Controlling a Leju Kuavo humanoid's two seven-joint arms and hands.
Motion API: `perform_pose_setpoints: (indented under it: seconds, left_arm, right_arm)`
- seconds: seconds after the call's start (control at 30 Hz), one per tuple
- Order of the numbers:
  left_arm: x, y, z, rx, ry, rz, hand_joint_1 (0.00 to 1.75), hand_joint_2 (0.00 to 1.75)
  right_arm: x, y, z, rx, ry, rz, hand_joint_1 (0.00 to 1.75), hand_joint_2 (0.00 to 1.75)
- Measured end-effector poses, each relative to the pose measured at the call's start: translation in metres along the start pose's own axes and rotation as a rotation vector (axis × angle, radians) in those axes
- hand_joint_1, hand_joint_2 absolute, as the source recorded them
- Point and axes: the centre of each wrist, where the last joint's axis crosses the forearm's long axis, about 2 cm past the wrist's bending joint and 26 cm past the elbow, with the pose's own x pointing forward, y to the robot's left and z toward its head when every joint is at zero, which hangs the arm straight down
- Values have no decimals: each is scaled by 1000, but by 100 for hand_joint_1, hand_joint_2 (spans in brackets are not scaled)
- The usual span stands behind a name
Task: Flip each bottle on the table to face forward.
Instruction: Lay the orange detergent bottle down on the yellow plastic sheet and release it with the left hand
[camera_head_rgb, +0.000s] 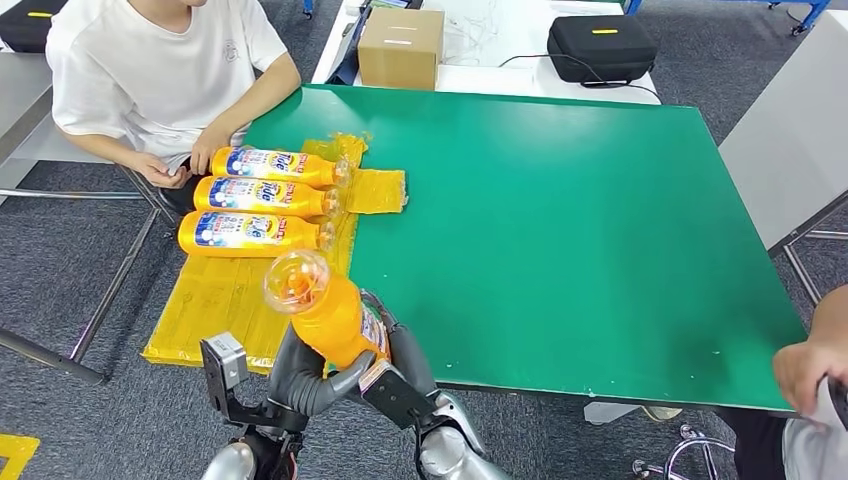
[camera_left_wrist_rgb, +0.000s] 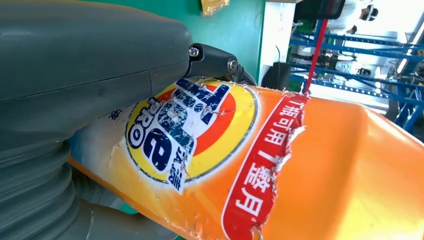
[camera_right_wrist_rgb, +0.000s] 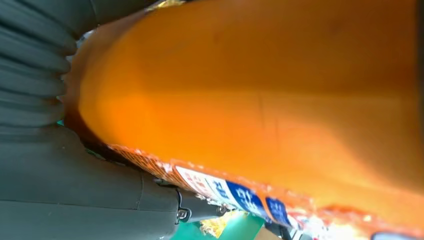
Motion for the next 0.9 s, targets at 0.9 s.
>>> perform_pose_setpoints:
  seconds: [0.9]
  left_arm:
    - [46,49,-43,149,-277,-881,175,175]
  right_arm:
    - [62,-84,-10,-942,-223,-102,0,0]
